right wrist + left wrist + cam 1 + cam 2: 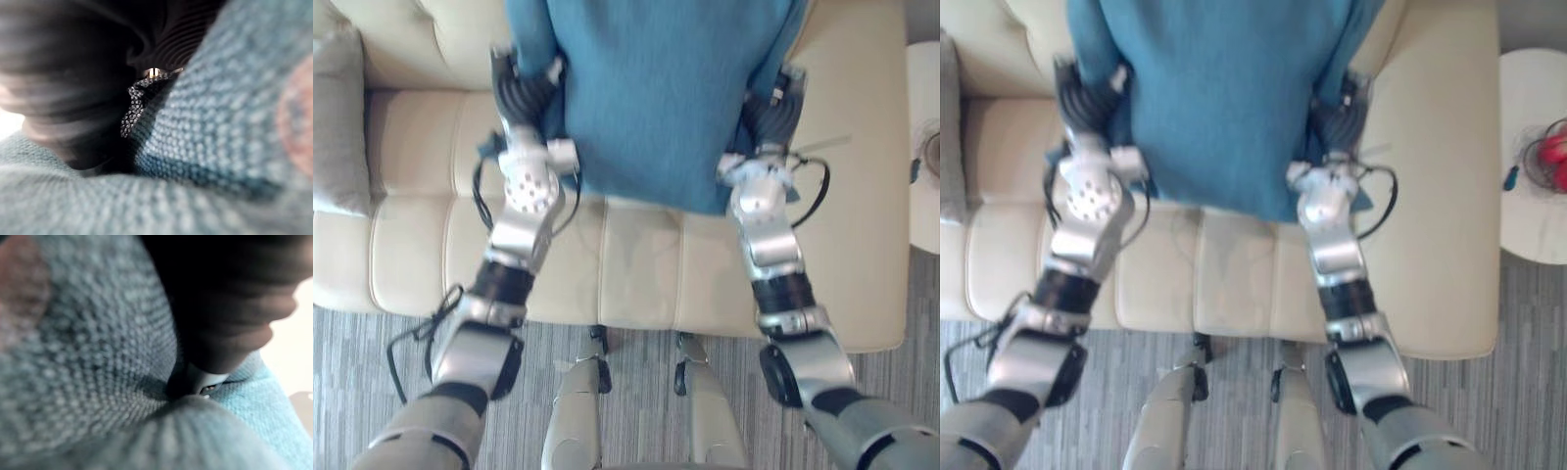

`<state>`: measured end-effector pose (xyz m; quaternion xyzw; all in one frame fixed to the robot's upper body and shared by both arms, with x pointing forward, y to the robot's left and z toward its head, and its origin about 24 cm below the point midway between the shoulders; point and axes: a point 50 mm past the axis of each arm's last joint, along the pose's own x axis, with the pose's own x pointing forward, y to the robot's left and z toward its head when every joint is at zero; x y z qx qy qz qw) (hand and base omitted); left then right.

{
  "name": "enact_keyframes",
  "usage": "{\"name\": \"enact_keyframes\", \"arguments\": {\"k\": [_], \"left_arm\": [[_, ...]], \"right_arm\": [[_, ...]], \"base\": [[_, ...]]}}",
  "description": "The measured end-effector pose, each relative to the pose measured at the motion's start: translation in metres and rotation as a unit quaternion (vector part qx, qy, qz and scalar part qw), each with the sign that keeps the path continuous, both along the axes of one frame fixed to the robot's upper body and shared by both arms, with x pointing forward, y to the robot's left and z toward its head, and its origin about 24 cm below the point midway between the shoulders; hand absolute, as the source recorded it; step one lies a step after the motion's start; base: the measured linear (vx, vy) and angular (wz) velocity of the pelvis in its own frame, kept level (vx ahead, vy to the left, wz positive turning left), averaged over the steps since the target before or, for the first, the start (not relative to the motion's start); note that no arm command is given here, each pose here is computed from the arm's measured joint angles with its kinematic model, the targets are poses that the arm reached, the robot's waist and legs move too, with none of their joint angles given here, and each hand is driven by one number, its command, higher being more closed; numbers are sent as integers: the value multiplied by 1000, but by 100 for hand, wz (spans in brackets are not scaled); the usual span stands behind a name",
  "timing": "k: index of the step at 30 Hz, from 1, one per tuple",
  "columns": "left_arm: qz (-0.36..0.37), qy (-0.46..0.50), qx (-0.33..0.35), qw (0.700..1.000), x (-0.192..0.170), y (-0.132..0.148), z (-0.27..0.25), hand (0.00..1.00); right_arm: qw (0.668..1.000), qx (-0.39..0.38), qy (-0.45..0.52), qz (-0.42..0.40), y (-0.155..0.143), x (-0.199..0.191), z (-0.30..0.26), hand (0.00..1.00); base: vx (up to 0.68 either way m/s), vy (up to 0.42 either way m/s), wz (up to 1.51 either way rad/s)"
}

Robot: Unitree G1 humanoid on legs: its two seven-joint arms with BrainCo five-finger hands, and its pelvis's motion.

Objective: Pick up cushions and gather them together orderly.

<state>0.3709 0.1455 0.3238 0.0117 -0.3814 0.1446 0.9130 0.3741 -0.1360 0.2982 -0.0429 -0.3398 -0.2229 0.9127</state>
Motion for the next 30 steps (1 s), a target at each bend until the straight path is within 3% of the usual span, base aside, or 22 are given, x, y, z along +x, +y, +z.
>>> {"name": "enact_keyframes", "arguments": {"k": [4, 10, 17, 21, 25, 30], "left_arm": [[40, 30, -30, 998, 17, 16, 19, 0], [57, 97, -65, 992, 32, 28, 0, 0], [5, 125, -113, 986, 36, 8, -26, 0], [-30, 139, -149, 979, 29, -1, -64, 0], [-47, 175, -141, 973, 20, -6, -108, 0], [-50, 203, -130, 969, 7, 9, -145, 0]], "right_arm": [[999, 6, 24, -30, -4, 16, 27, 0], [996, 4, 88, -30, -9, 31, 28, 0], [997, -4, 71, -12, -18, 25, 38, 0], [997, 3, 76, -7, -25, 21, 9, 0], [995, 5, 102, -14, -37, 14, -33, 0], [990, -6, 139, -2, -47, 2, -82, 0]], "base": [[-1, -18, 16], [2, 2, 4], [2, 2, 0], [8, 15, -4], [-1, 6, 4], [-23, -24, 0]]}}
